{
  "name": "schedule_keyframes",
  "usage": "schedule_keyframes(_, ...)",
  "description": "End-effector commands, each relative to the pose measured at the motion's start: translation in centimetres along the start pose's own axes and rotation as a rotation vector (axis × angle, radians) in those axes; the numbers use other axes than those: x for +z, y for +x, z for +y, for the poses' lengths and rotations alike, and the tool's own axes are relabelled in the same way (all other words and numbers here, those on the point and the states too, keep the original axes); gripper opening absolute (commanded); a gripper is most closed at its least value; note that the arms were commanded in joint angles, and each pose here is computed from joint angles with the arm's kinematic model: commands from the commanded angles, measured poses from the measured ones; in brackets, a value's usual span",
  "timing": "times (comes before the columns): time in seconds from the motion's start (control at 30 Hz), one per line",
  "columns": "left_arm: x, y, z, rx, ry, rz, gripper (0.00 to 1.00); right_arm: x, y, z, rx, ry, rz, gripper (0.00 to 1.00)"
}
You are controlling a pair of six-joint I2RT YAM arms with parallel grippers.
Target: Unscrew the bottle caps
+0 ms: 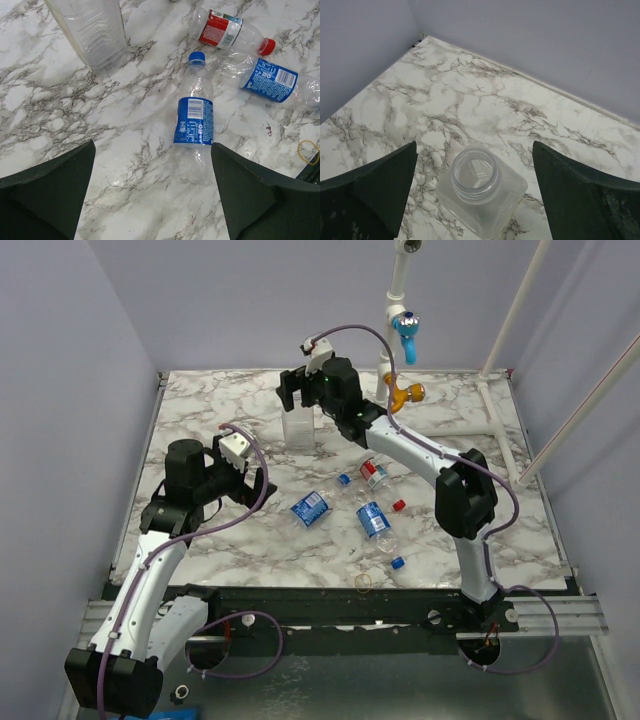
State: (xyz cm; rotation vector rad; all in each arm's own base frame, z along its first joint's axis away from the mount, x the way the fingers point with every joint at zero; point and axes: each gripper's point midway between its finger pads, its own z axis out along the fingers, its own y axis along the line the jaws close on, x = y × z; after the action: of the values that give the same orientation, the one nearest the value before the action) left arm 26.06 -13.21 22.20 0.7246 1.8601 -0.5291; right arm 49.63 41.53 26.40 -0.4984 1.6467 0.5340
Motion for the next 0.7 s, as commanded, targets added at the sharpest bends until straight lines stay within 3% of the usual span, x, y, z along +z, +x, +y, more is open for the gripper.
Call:
schedule_keyframes(0.0,0.1,-0.2,-0.7,-0.002,0.049,0.005,0.99,-2.4,-3.6,0.2,0.019,-0.002,-0.039,1.0)
schedule_keyframes(0.43,4.6,3.6,-2.3,-0.137,0.208,0.167,0.99,-10.7,-4.8,3.9,0.134,-0.181,-0.016,1.0)
schedule_keyframes(0.67,9.5,5.1,-3.4,-0.152,0.215,0.249,0.99,-17.7,-1.4,6.1,0.186,-0.313,0.011,1.0)
